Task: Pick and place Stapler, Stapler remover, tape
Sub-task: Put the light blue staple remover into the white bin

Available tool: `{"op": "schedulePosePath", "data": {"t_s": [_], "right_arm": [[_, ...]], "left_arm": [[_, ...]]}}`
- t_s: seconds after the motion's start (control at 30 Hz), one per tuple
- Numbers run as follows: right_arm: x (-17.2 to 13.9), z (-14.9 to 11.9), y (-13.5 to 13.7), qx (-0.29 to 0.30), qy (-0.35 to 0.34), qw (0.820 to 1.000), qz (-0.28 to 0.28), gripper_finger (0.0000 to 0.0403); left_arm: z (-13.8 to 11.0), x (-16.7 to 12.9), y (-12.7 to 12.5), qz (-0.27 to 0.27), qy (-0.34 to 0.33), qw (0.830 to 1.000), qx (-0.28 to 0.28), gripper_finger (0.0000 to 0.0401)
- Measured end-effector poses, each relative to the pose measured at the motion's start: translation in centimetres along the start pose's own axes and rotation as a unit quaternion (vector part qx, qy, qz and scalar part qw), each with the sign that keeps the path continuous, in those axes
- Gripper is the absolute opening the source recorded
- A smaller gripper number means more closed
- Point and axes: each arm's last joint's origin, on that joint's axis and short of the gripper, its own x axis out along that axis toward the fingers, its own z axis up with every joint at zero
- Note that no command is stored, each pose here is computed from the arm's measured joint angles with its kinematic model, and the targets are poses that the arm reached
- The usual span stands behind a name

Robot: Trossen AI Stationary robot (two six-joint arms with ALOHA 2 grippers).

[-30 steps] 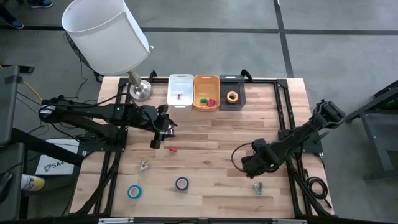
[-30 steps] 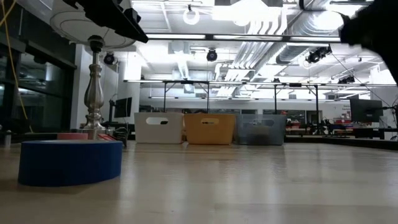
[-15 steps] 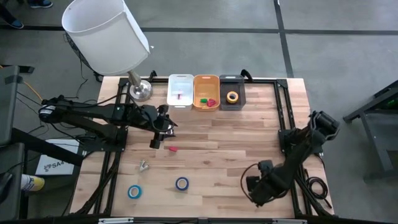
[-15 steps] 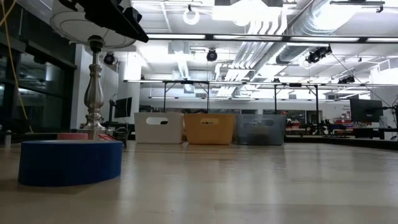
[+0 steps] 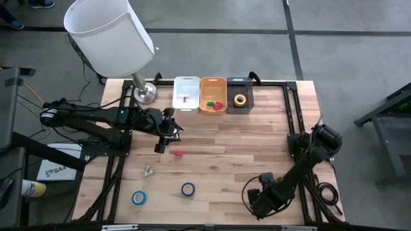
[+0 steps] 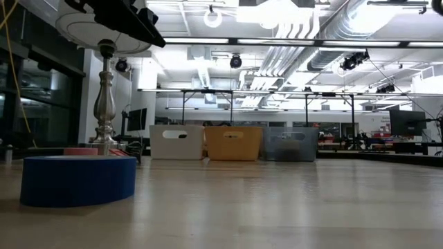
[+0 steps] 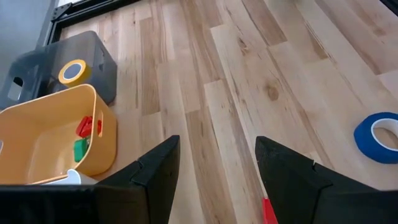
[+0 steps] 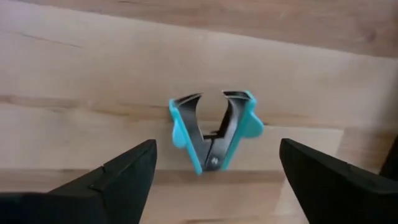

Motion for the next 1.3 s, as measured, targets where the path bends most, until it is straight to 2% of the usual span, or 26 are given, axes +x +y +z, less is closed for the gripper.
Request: {"op": "schedulePosePath", "data": {"t_s": [0.37, 0.73, 0.93, 1.0, 1.17, 1.3], "right_arm": [[1.6, -0.4, 1.2, -0.004, 0.004, 1.0, 0.006, 0.0291], [1.8, -0.7, 1.1, 0.0, 0.006, 1.0, 0.01, 0.0159], [1.8, -0.6, 1.0, -0.018, 0.004, 1.0, 0.002, 0.0095], [1.8, -0.6, 1.0, -0.027, 0.003, 1.0, 0.001, 0.0082], [1.4, -0.3, 1.2, -0.076, -0.025, 0.997, 0.008, 0.0081], [0.2, 0.8, 2.2, -0.153, -0.086, 0.984, 0.016, 0.0081]], "left_arm": [[0.0, 0.0, 0.0, 0.0, 0.0, 1.0, 0.007, 0.0204], [0.0, 0.0, 0.0, 0.0, 0.0, 1.0, 0.007, 0.0204], [0.0, 0.0, 0.0, 0.001, 0.0, 1.0, 0.007, 0.0204], [0.0, 0.0, 0.0, 0.001, 0.0, 1.0, 0.007, 0.0204], [0.1, 0.0, 0.0, 0.002, -0.004, 1.0, 0.007, 0.0204], [0.4, 0.0, 0.1, 0.004, -0.022, 1.0, 0.009, 0.0204]]}}
